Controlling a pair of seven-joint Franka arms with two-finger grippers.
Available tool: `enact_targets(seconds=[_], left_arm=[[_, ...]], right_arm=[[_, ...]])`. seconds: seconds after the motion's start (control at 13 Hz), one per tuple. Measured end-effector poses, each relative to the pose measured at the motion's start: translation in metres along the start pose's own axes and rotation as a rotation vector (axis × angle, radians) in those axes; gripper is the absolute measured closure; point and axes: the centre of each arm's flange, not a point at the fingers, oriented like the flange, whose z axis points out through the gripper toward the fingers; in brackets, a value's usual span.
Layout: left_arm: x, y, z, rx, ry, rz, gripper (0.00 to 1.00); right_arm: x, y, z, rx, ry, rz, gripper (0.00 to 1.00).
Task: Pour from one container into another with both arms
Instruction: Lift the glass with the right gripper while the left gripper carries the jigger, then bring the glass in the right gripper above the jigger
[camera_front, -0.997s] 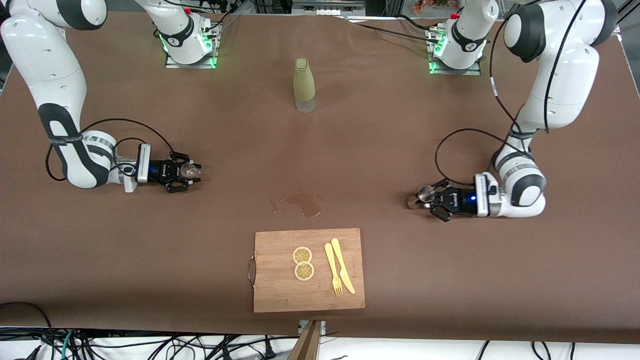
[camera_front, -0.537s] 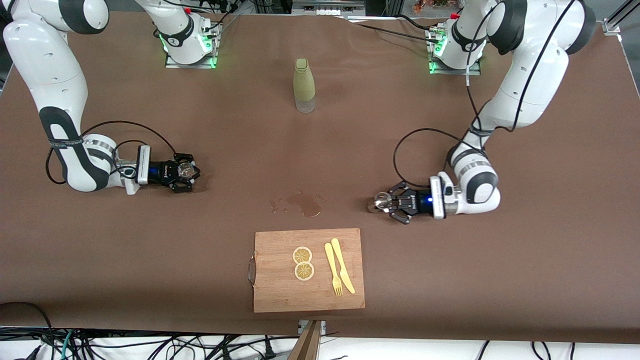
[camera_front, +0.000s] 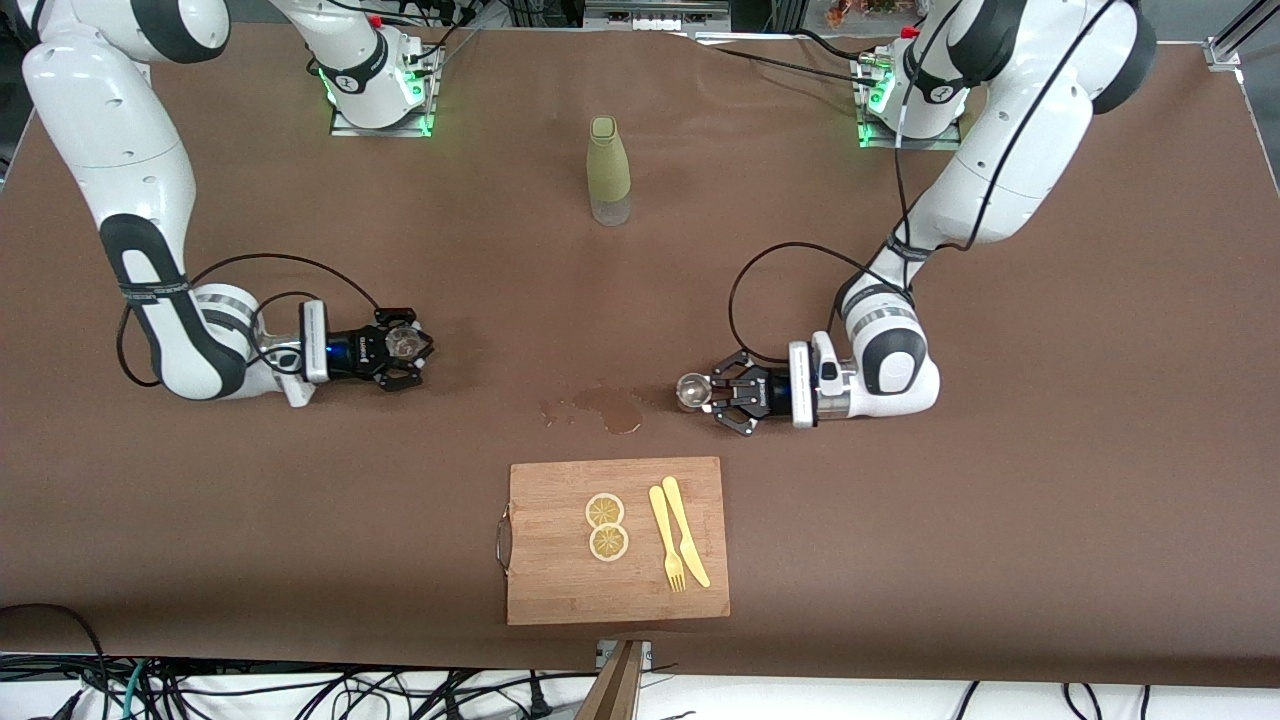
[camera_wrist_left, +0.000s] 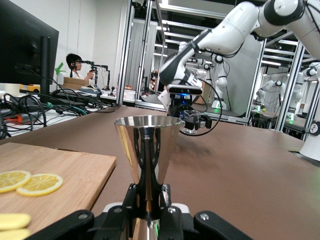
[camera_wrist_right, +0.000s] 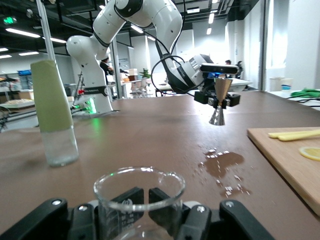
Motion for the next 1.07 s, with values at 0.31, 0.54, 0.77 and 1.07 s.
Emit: enact_targets(seconds=[0.31,0.54,0.77,1.07], left_arm=[[0.018,0.009,0.047,-0.021,-0.019,0.03,0.79],[0.022,0.02,0.073,-0.028,-0.04,0.041,0.79],[0.026,0.028,0.097,-0.039,-0.05,0.05,0.79],[0.028,0.028,0.107,-0.032,-0.063,0.06,0.79]], right_arm=[[0.067,0.035,0.054,0.086,-0.062,0.088,0.88],[0.127,0.053,0.076,0.076,-0.144,0.173,0.88],[0.17,0.059,0.088,0.082,-0.244,0.237,0.88],[0.2,0.064,0.094,0.102,-0.394,0.33,0.88]])
